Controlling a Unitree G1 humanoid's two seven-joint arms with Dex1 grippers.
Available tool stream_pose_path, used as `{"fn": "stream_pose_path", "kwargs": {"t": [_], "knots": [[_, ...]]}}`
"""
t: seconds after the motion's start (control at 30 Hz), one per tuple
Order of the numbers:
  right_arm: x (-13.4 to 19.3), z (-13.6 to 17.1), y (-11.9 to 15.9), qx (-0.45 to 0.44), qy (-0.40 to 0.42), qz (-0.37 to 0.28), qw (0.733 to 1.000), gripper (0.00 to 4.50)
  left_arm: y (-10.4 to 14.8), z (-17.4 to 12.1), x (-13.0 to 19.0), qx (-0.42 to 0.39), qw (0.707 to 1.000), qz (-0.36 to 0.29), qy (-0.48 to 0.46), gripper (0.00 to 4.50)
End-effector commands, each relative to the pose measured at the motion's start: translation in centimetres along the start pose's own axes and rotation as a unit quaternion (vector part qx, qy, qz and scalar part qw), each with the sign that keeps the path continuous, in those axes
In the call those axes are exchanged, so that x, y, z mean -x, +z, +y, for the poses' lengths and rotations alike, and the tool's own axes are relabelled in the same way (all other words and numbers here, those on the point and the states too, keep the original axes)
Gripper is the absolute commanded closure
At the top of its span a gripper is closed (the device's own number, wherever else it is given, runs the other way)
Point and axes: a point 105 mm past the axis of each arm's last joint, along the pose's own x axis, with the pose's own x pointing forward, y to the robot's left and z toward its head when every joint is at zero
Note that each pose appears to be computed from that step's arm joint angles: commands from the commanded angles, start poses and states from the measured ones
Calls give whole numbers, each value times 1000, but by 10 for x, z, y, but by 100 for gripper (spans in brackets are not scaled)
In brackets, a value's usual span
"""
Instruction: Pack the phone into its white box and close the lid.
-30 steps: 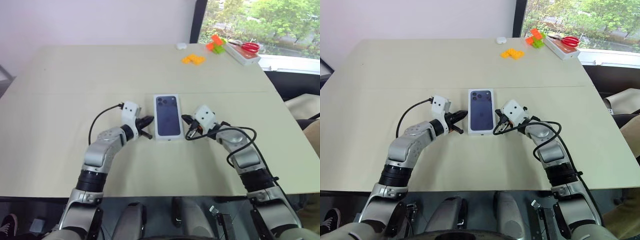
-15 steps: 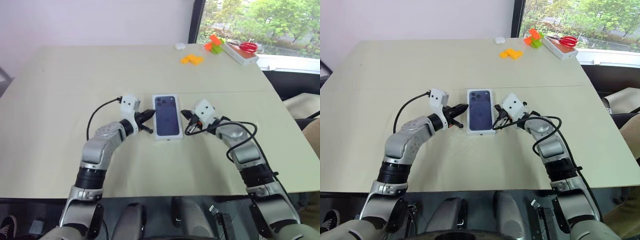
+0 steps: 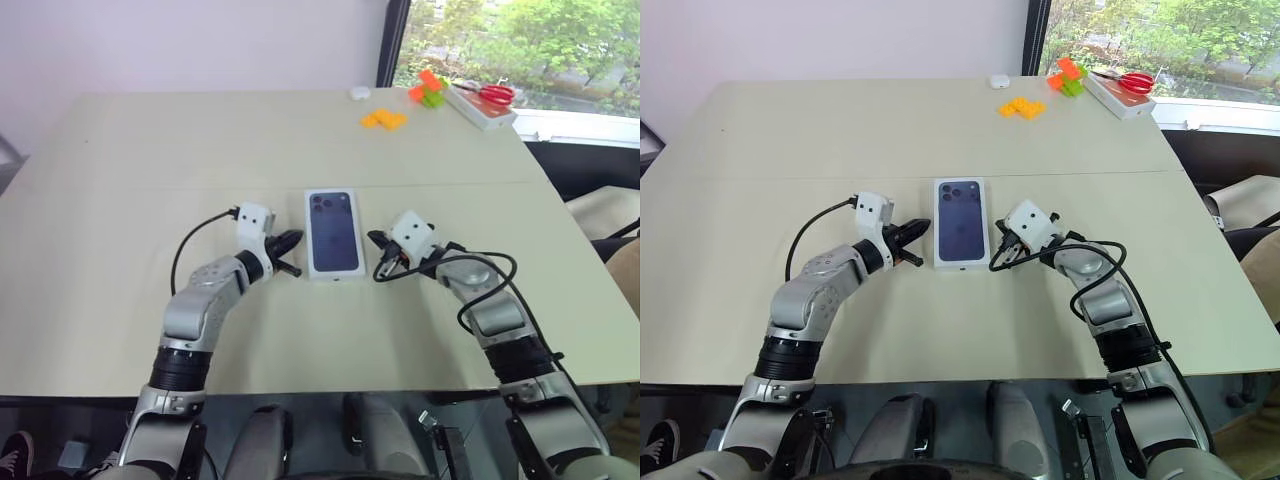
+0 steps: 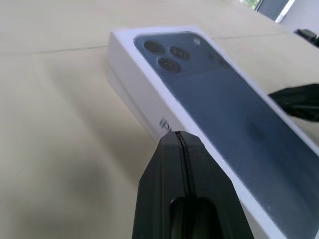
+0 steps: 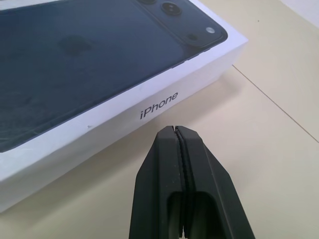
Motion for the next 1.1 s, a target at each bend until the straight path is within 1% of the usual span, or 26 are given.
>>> {"fn": "stream_pose_path", "kwargs": {"t": [0.03, 0.37, 0.57, 0.67, 0.8, 0.97, 1.1], "knots": [[0, 2, 16, 13, -2, -28, 1000, 446, 3, -3, -1, -19, 1000, -5, -5, 450], [-3, 11, 21, 5, 8, -35, 999, 446, 5, -5, -7, -18, 1000, -5, -12, 450], [-5, 11, 26, 5, 10, -38, 999, 446, 17, -10, -9, -23, 999, -17, -17, 450], [-5, 10, 29, 1, 11, -42, 999, 446, 25, -7, -10, -2, 1000, -23, -19, 450], [-5, 7, 30, -2, 5, -44, 999, 446, 27, -9, -9, 1, 999, -20, -28, 450], [-5, 4, 33, -7, 0, -47, 999, 446, 25, -12, -11, 4, 999, -16, -32, 450], [-3, 4, 28, -6, -1, -41, 999, 446, 17, -6, -8, -14, 1000, -2, -20, 450]]}}
